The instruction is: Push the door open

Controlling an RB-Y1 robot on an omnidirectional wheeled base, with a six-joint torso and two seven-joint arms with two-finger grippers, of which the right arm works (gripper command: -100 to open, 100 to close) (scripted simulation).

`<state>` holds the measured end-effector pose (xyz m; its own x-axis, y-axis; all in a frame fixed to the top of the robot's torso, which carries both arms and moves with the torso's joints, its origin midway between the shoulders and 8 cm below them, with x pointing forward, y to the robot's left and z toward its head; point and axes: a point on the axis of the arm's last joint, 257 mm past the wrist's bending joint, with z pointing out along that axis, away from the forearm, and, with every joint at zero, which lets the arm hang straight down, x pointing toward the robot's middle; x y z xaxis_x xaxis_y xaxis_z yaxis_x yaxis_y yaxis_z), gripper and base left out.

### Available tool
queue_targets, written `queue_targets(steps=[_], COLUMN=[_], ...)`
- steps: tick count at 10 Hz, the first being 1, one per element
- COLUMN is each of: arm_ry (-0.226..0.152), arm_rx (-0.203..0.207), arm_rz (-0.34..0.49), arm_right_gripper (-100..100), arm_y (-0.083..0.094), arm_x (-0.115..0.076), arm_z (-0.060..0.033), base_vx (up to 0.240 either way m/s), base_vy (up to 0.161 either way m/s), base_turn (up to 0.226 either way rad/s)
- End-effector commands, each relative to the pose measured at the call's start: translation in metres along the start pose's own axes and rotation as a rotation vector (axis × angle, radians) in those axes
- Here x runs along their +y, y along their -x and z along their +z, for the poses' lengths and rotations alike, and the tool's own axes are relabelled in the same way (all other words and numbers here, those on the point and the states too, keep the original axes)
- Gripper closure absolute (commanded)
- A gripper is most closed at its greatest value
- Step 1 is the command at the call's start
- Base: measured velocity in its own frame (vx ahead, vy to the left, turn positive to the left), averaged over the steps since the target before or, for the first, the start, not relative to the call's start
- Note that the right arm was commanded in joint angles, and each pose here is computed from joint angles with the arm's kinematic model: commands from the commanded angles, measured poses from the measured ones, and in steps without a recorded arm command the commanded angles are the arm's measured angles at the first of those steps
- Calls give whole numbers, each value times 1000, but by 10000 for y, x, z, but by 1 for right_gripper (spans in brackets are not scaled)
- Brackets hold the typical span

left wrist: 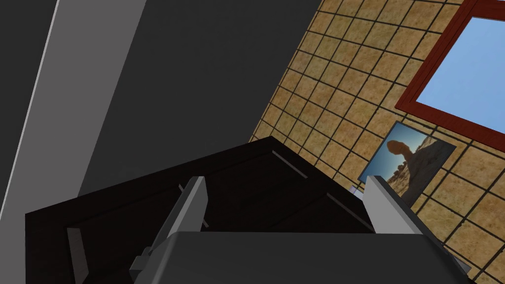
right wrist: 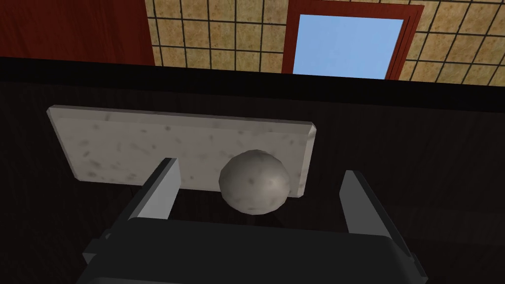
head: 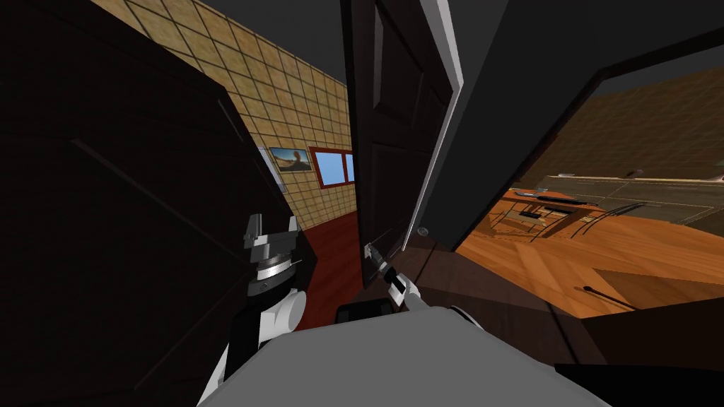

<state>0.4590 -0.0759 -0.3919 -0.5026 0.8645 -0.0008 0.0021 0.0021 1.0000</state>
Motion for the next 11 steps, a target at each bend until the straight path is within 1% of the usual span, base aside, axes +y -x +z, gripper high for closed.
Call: queue_targets(steps=[1,2,7,8,11], arm_ry=[0,0,0,-6,-8], arm_rx=[0,0,0,-18,-56], arm_rz=[0,0,0,-10,-26], arm_right_gripper=[-100,100,100,100,100], arm_y=[0,0,0,86,255], arm_x=[0,0,0,-18,-19], arm_z=[0,0,0,-25,-61], base_vx=[86,-19,-14,83,159], base_vy=[40,-5,-8,47,97], base_turn=[-3,-6,3,-21,-43])
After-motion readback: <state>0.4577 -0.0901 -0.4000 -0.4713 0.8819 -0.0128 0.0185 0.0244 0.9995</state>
